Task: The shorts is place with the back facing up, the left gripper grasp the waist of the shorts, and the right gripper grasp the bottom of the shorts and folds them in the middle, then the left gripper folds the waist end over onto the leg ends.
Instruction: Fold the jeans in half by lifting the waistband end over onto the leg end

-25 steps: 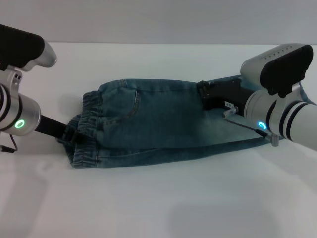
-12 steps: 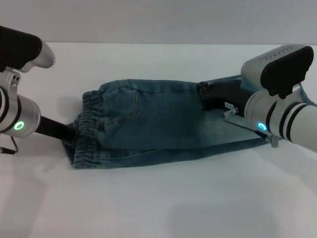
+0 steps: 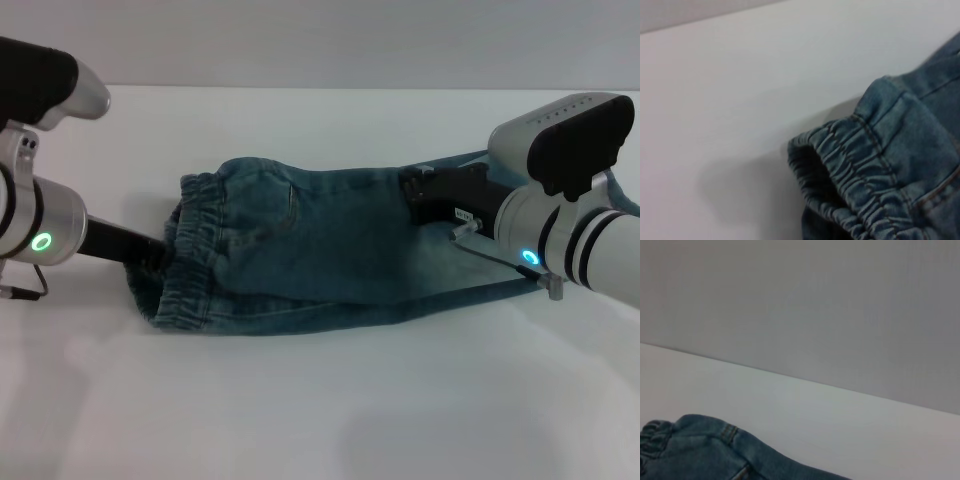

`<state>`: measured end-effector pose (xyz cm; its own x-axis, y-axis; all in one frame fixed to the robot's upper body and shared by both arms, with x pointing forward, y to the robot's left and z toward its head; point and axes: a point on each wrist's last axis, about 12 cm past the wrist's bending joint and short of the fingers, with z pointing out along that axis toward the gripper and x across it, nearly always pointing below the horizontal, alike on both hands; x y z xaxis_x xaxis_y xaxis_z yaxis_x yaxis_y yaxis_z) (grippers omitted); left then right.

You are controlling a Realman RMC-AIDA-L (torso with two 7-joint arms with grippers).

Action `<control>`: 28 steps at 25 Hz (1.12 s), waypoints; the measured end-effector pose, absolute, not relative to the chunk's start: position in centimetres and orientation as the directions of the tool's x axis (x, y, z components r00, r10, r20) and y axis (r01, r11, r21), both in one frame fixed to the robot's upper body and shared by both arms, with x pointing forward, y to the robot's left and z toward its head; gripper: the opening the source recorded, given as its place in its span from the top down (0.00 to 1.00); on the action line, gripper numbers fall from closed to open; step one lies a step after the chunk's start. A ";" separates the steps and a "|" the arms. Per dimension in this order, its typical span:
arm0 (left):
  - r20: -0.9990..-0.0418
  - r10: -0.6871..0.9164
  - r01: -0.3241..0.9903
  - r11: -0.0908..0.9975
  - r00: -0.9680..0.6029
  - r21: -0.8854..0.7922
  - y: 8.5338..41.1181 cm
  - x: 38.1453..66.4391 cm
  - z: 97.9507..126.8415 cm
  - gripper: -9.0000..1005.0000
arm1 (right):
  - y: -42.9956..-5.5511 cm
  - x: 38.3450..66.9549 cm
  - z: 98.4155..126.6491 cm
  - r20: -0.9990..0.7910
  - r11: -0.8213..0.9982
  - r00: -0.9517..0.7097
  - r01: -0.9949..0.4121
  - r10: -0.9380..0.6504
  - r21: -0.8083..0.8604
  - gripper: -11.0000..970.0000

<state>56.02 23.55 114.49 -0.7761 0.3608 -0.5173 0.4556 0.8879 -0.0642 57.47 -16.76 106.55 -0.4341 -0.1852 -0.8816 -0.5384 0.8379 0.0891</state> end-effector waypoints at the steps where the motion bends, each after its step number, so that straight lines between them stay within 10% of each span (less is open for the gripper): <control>1: -0.527 0.357 0.456 0.887 -0.771 -0.067 23.5 55.9 114.7 0.95 | -16.8 57.5 106.5 -0.882 0.838 -0.434 -0.538 -0.185 0.089 0.98; 28: -0.825 0.264 0.567 0.820 -0.500 -0.081 21.3 53.7 123.9 0.93 | -14.6 57.9 107.2 -0.886 0.809 -0.428 -0.577 -0.179 0.115 0.98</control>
<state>53.72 21.27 123.85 -0.4995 0.2642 -0.8250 0.5670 0.8197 -0.0808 57.86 -14.58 107.17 -0.4281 -0.1790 -0.8858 -0.5765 0.8089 0.1152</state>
